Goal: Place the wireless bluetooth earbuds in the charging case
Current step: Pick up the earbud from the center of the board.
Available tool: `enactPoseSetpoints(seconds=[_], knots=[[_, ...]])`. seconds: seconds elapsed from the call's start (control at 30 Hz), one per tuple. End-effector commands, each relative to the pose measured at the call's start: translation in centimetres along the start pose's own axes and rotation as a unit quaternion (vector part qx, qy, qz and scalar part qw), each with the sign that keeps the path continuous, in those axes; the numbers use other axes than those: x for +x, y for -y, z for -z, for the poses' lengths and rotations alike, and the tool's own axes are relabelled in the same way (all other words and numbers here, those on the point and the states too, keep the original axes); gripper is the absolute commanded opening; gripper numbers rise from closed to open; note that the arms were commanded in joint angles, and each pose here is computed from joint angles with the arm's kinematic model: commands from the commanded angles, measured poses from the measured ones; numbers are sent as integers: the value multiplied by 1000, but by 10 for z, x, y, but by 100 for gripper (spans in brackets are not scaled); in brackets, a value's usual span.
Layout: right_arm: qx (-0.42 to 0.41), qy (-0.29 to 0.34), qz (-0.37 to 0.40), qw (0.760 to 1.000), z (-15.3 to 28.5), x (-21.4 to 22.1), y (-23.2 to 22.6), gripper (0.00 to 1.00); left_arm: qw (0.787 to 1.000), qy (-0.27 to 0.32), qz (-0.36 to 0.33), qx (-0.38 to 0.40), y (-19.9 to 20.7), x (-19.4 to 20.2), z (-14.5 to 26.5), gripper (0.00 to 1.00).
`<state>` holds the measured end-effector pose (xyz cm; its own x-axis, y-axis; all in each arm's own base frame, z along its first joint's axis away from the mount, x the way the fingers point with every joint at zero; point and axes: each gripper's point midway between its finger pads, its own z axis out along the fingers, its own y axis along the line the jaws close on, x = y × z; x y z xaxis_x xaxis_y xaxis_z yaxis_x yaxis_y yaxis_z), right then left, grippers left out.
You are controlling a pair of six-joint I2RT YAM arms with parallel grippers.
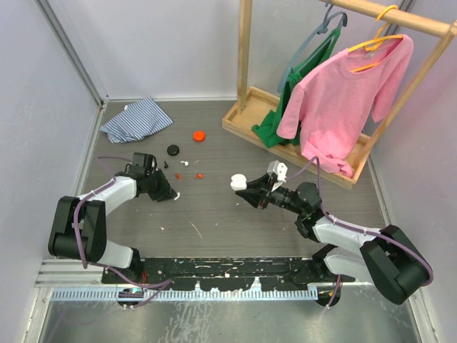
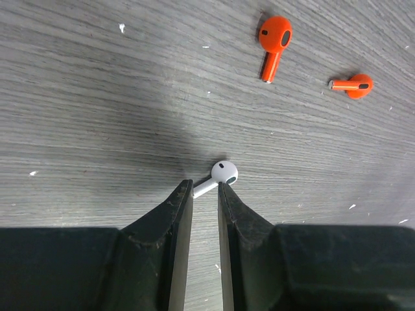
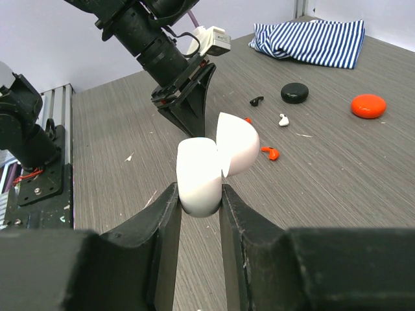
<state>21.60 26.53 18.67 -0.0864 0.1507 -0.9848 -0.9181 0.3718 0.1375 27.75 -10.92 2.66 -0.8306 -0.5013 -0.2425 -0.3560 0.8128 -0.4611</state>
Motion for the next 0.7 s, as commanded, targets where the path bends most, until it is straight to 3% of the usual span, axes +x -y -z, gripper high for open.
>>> enactPoseSetpoints(seconds=[0.0, 0.67], knots=[[-8, 36, 32, 999, -7, -27, -1, 1, 999, 20, -3, 36, 18, -18, 3, 24], [-11, 31, 28, 999, -9, -25, -1, 1, 999, 13, 35, 22, 5, -21, -6, 24]])
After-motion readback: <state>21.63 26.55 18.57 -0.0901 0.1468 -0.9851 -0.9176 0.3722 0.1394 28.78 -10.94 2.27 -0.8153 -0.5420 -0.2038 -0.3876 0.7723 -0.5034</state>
